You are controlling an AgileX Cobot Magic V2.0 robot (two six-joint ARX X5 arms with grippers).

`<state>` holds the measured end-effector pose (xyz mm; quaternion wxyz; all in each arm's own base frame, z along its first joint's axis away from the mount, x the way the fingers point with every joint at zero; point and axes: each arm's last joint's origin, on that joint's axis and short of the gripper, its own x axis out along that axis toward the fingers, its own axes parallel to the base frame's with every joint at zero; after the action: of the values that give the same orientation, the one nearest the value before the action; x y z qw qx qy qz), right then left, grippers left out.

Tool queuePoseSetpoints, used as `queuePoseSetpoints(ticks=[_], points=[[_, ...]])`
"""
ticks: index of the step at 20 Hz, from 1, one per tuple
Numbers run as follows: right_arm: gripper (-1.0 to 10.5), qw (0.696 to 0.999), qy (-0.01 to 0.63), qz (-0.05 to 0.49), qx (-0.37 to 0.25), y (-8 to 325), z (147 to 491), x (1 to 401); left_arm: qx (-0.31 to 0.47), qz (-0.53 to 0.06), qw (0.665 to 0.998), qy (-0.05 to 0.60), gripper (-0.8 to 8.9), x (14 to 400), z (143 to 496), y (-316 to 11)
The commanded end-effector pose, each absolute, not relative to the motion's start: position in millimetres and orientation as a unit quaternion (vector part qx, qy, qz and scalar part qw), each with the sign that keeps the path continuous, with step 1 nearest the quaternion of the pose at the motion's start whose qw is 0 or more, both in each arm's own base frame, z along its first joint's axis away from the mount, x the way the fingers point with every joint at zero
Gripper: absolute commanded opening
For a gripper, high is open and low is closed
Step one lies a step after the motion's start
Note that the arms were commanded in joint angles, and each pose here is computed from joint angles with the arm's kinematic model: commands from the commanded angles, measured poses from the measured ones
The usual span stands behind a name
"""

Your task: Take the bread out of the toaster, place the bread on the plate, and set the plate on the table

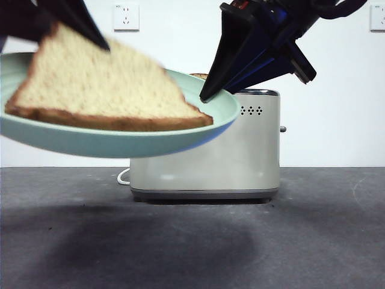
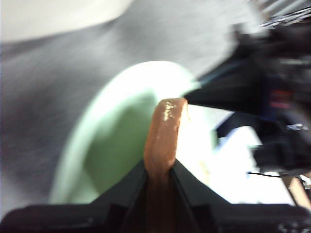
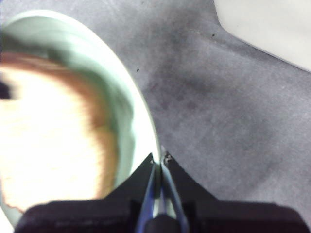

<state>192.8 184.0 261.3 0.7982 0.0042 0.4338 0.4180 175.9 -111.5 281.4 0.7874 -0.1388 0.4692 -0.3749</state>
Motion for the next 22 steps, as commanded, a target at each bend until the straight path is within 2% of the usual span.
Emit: queuePoseSetpoints(ticks=[1,3,4,12,20,22], points=[[-0.2,0.797,0.431,0.423,0.016,184,264,192,-0.128,-0.375,0.783,0.479,1.4,180,275,-114],[-0.2,0.793,0.439,0.421,0.011,183,263,191,-0.127,-0.374,0.787,0.475,3.95,181,276,-115],[-0.2,0.792,0.443,0.42,0.009,183,262,190,-0.127,-0.376,0.788,0.472,4.42,181,278,-115],[-0.2,0.782,0.467,0.412,0.004,180,259,187,-0.114,-0.388,0.79,0.461,4.4,180,296,-114],[-0.2,0.786,0.469,0.403,0.005,176,260,188,-0.072,-0.428,0.813,0.388,4.22,172,367,-110],[-0.2,0.791,0.465,0.397,0.01,171,262,190,-0.057,-0.431,0.81,0.394,2.61,165,379,-106]])
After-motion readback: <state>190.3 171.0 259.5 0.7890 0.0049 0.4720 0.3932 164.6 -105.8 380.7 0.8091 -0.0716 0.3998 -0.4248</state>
